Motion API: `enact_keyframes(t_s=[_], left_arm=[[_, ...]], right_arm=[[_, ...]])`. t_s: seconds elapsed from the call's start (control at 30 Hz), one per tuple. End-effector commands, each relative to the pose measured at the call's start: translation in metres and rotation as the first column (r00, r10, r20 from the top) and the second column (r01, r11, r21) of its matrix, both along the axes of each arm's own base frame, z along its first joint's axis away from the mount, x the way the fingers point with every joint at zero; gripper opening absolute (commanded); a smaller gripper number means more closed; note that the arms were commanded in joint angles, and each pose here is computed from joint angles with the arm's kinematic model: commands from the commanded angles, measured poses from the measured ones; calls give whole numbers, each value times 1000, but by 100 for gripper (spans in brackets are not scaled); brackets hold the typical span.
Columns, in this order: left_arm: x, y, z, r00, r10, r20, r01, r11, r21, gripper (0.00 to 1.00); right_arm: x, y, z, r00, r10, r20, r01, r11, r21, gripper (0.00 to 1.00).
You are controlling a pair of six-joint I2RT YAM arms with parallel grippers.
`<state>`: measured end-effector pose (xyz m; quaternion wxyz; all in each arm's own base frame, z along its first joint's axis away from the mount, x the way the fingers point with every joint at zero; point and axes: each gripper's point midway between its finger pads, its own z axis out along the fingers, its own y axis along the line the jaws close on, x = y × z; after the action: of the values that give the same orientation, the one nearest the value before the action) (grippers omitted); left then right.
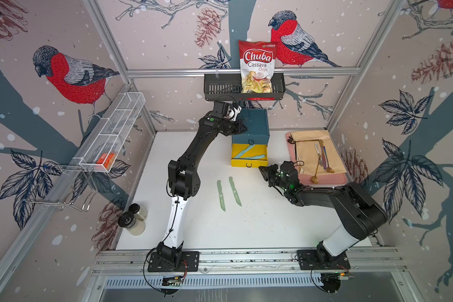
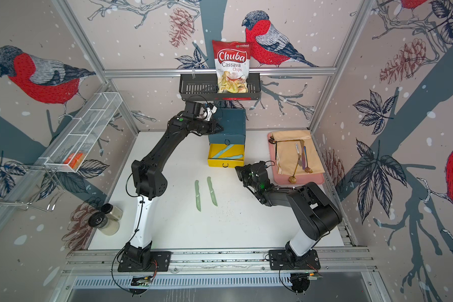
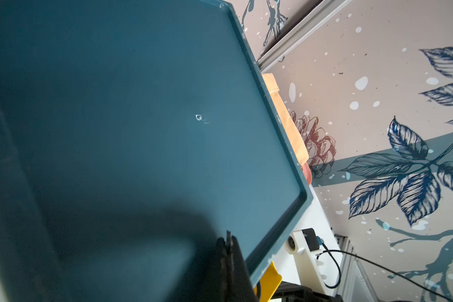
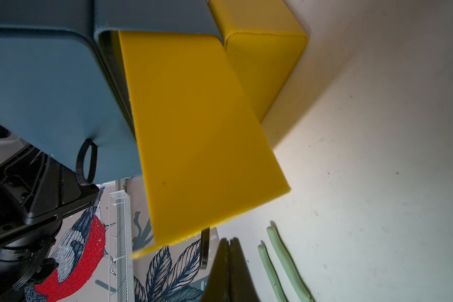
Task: Place the fruit knives into the drawer by color
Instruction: Close the drawer in the storage box.
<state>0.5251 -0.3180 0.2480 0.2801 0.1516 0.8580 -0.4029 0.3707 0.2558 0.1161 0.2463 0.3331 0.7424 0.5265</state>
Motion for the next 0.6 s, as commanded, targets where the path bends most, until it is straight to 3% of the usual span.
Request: enact_keyframes(t_s=[0.0, 0.57], left_arm=[[-1, 3, -18, 999, -3, -35, 4, 999, 32, 0], [-1, 4, -36, 997, -11, -75, 14, 999, 37, 0]], right_arm=[[13, 9, 18, 998, 10, 58, -13, 998, 64, 0], [68, 22, 15, 995, -9, 100, -6, 989, 149, 0]])
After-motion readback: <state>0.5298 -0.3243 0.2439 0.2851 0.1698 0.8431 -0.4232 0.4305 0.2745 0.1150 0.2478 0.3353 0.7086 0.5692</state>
